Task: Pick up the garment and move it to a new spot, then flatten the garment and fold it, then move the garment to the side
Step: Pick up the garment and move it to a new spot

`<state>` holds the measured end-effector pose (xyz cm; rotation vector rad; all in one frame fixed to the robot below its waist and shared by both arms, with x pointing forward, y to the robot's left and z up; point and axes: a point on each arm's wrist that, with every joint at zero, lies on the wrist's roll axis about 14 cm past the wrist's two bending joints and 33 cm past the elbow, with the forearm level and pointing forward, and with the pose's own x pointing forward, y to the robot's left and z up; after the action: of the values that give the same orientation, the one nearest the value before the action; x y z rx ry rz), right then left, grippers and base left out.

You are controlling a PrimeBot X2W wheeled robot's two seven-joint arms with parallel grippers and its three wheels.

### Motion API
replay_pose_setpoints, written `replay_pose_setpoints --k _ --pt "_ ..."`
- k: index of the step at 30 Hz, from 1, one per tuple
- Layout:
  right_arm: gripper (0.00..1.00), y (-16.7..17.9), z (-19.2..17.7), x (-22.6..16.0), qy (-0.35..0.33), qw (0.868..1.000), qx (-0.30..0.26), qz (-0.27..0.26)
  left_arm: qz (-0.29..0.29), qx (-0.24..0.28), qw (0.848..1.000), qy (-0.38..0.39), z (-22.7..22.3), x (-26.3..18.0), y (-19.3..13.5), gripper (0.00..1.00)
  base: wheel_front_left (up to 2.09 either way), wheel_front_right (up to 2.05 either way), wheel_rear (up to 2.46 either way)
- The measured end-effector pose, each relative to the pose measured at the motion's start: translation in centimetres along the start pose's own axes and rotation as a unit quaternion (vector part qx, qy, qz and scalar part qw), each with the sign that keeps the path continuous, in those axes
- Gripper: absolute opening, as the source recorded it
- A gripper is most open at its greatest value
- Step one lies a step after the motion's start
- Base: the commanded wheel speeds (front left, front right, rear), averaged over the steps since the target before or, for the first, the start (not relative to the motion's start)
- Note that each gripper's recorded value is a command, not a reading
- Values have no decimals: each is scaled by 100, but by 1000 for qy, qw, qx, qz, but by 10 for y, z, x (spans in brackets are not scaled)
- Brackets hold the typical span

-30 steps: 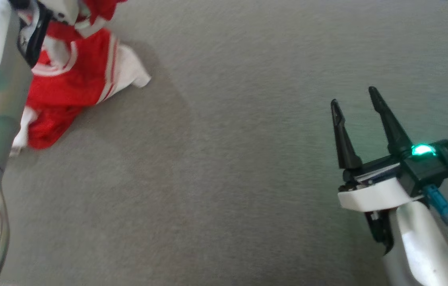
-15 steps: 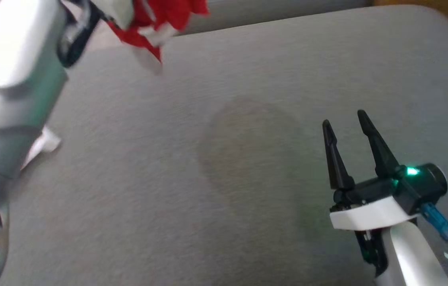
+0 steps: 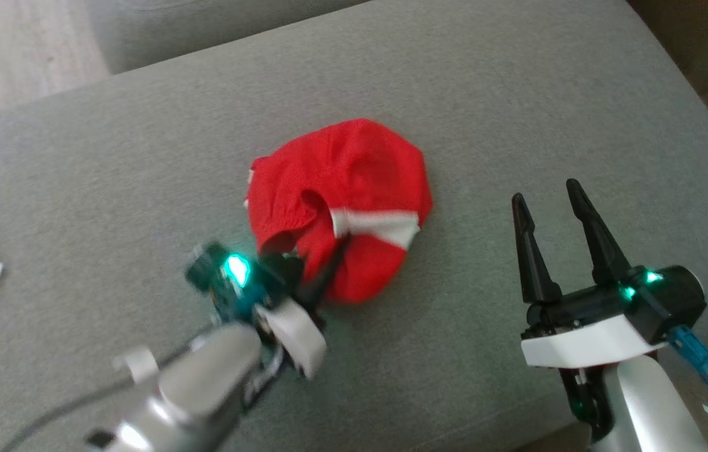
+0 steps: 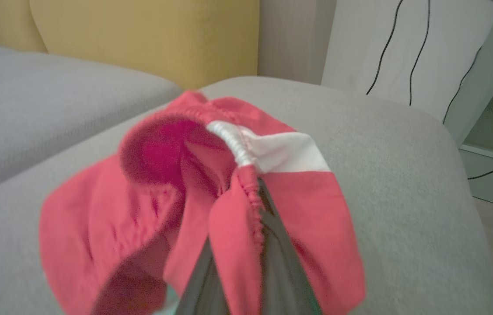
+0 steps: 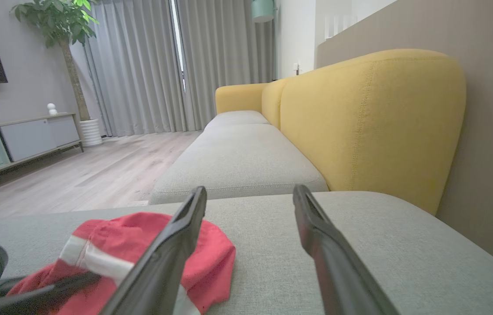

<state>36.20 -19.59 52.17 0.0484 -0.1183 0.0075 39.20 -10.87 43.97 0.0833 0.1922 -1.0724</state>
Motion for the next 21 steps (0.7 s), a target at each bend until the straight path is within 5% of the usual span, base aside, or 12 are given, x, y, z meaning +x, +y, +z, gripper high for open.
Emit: replay_pose_setpoints --k 1,9,21 --pt "100 1 -1 1 1 1000 1 2 6 -10 1000 5 -7 -3 -5 100 0 0 0" --pt "100 18 -17 -12 25 999 6 25 140 -62 987 -55 12 -45 -1 100 0 0 0" --pt "100 62 -34 -23 50 994 7 95 387 -87 906 -150 36 -179 43 100 0 0 0"
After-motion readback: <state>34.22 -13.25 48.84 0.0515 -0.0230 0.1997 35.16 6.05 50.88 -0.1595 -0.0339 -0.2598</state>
